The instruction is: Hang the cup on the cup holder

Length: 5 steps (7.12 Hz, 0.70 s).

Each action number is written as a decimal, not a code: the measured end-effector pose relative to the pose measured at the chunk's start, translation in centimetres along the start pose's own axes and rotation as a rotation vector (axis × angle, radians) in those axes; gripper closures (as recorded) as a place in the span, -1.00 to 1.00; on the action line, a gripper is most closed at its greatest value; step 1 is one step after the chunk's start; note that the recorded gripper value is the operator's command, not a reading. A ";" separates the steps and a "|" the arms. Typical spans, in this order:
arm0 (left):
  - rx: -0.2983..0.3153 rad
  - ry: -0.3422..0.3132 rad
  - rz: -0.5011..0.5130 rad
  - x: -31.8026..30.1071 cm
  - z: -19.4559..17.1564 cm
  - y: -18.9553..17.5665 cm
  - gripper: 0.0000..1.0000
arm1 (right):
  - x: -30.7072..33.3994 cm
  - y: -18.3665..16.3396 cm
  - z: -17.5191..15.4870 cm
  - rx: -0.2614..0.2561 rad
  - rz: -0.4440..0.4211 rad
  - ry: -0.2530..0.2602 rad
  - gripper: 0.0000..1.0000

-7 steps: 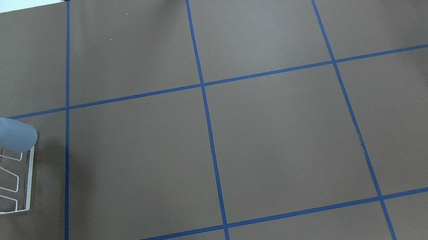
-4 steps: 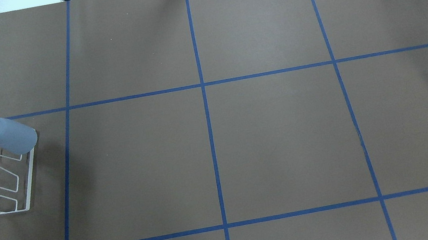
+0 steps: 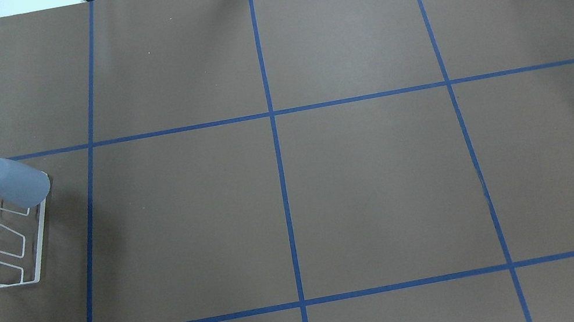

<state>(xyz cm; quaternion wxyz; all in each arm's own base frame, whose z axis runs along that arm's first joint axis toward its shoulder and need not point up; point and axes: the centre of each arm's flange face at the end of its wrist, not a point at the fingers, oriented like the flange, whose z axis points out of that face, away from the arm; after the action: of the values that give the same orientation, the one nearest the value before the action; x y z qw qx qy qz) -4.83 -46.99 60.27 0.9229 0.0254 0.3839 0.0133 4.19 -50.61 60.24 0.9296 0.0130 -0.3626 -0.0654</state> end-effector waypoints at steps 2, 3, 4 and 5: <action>-0.002 0.000 -0.008 -0.1 0.0 0.1 -0.96 | -0.2 0.0 0.1 0.001 0.014 -0.028 -1.00; -0.004 0.003 -0.009 -0.2 0.1 0.1 -0.96 | -0.2 0.0 0.2 0.001 0.031 -0.040 -1.00; -0.005 0.006 -0.011 -0.2 0.1 0.1 -0.96 | -0.3 0.0 0.3 0.000 0.060 -0.049 -1.00; -0.006 0.007 -0.011 -0.2 0.2 0.1 -0.96 | -0.3 -0.1 0.2 0.002 0.071 -0.050 -1.00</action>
<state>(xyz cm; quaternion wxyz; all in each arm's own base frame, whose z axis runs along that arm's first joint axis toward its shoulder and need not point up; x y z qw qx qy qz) -4.86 -46.88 60.55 0.9217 0.0206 0.3871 0.0092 3.76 -50.61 60.18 0.9220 -0.0005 -0.3860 -0.0322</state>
